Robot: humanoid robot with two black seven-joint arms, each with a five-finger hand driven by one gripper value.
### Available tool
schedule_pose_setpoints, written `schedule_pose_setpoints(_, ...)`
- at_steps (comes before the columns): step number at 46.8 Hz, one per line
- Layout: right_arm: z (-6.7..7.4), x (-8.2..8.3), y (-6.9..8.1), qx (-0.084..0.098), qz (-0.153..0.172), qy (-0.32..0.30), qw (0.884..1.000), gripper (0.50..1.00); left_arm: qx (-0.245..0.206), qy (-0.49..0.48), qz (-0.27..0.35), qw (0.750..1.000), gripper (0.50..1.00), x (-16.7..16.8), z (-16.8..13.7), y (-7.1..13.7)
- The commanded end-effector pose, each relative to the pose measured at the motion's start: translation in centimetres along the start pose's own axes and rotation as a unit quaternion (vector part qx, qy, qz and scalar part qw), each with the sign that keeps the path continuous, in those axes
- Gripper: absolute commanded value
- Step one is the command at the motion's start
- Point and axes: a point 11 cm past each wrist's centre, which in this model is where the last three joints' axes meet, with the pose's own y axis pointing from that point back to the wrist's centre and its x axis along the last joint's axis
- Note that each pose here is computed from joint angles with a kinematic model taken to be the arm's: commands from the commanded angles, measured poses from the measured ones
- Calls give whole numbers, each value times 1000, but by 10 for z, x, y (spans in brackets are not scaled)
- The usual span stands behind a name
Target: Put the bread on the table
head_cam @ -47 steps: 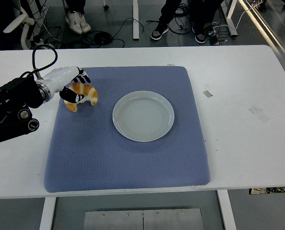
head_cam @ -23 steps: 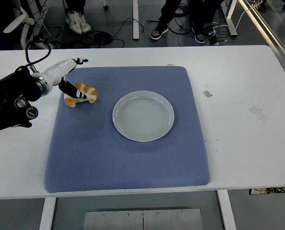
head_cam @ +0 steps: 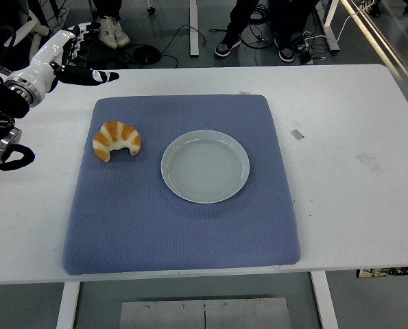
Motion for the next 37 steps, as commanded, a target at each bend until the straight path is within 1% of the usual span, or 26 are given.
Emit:
schedule_pose_setpoints(1, 0, 0, 0, 0, 0, 0, 1000, 1000, -22, 31, 26, 999, 933, 13, 0, 4)
schedule_pose_setpoints(4, 0, 0, 0, 0, 0, 0, 1000, 1000, -38, 49, 44, 997, 933, 22, -3, 7)
schedule_pose_setpoints(7, 0, 0, 0, 0, 0, 0, 1000, 1000, -42, 67, 58, 995, 933, 30, -6, 11)
schedule_pose_setpoints(12, 0, 0, 0, 0, 0, 0, 1000, 1000, -36, 79, 72, 994, 933, 38, -15, 16)
schedule_pose_setpoints(22, 0, 0, 0, 0, 0, 0, 1000, 1000, -26, 77, 80, 993, 934, 49, -20, 21)
schedule_pose_setpoints(29, 0, 0, 0, 0, 0, 0, 1000, 1000, -15, 91, 81, 992, 942, 50, -26, 21)
schedule_pose_setpoints(37, 0, -3, 0, 0, -6, 3, 1000, 1000, -10, 96, 82, 992, 943, 51, -28, 22)
